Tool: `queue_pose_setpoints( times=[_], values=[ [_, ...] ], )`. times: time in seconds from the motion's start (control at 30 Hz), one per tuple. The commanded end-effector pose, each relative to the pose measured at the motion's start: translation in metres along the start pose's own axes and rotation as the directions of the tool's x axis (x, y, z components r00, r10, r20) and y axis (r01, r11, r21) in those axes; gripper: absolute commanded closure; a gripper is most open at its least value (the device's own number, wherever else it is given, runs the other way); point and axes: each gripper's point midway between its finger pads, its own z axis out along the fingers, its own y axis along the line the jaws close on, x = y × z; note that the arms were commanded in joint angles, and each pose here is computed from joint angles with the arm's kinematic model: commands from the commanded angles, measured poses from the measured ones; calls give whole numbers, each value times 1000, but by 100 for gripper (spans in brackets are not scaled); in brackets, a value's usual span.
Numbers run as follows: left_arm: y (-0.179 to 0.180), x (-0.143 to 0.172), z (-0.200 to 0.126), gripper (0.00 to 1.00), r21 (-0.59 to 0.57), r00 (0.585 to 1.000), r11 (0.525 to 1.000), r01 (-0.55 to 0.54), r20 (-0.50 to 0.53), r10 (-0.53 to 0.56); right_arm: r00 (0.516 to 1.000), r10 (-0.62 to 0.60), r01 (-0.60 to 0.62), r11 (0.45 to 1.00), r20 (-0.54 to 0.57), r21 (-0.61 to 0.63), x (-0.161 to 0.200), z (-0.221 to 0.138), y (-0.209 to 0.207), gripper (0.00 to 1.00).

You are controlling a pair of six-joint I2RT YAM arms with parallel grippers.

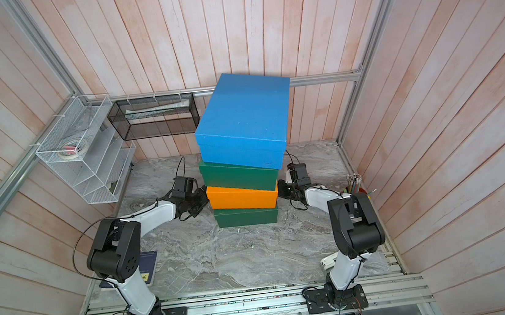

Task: Stack the shoeboxes
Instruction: Move the shoeboxes to the center of the board.

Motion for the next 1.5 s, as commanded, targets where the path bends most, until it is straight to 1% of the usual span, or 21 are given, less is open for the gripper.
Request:
queue_pose_setpoints(
  times=[0.0,0.2,0.43,0.57,0.83,1.1,1.3,1.47],
  values=[
    [-41,17,1,7,135,994,988,-78,-71,88,998,-48,44,993,-35,-108,-3,3,33,100],
    [-31,16,5,7,122,994,991,-63,-79,73,999,-42,40,996,-29,-77,-8,0,26,100],
    [-15,31,7,7,113,993,993,-35,-105,47,999,-38,36,996,-28,-78,-3,-5,25,100],
    [-7,37,8,7,107,993,994,-27,-114,40,999,-27,25,998,-42,-58,3,-2,18,99],
    [2,42,1,7,85,993,996,-34,-111,43,1000,-4,3,1000,-31,-19,7,-9,5,98],
    [21,55,-9,7,49,992,998,-33,-117,38,999,23,-23,1000,-25,14,7,-18,-10,97],
    [23,53,-9,7,26,990,998,-61,-123,64,999,28,-27,999,-24,37,-2,-16,-14,95],
    [29,40,-14,7,-12,993,997,-76,-96,75,997,74,-74,995,-6,72,-13,-19,-29,94]
  ],
)
